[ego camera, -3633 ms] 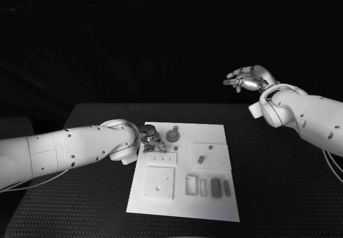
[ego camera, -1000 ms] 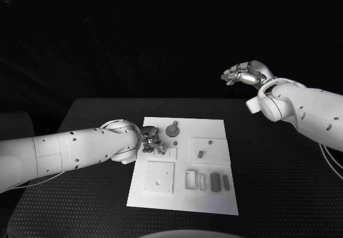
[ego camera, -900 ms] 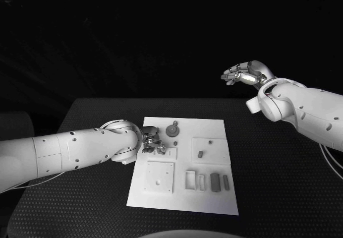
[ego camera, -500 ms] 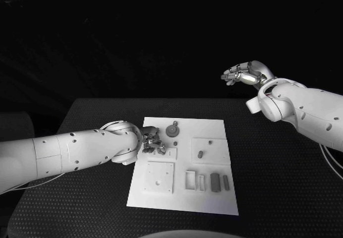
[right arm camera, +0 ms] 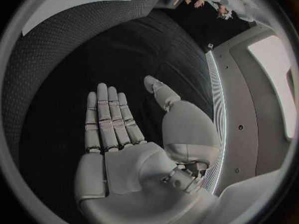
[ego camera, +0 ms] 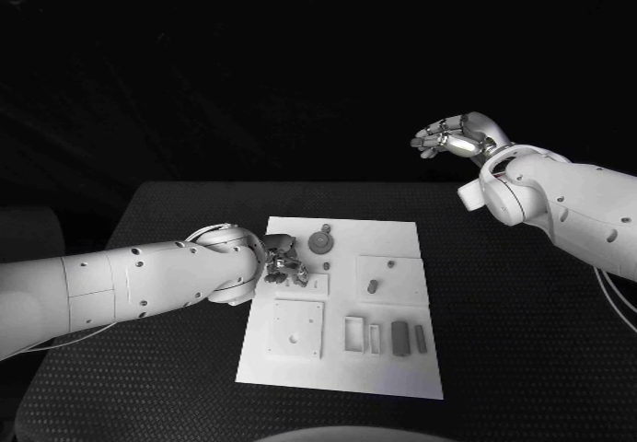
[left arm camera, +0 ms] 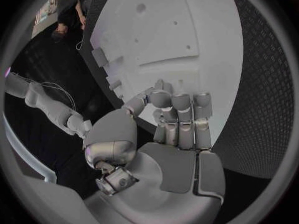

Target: Assemble the parts on the task board

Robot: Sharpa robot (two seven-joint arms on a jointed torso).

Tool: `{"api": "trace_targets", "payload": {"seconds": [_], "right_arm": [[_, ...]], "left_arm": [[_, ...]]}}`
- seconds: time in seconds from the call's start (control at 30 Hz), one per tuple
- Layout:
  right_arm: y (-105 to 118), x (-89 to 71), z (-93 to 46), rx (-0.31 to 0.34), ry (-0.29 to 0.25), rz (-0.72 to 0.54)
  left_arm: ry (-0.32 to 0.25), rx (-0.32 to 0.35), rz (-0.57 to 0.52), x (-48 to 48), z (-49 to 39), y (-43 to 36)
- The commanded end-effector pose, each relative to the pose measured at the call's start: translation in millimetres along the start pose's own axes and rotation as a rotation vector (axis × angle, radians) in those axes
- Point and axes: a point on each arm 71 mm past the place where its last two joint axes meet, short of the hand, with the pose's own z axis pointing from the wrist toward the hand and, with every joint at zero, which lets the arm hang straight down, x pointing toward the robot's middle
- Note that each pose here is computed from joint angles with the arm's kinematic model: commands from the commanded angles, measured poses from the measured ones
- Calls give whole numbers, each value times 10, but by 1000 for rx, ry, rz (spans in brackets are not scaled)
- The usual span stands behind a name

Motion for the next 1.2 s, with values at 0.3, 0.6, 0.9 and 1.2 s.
{"api": "trace_targets", "payload": {"seconds": [0.3,0.6,0.9,1.2], "right_arm": [[17,29,1,-9,24,10],[9,23,-5,-7,27,10],[2,18,-8,-5,28,10],[-12,16,-13,-2,28,10]], "left_arm": [[-12,8,78,76,12,5],[5,13,82,109,3,-8],[19,23,84,148,-7,-30],[28,28,86,173,-11,-41]]}}
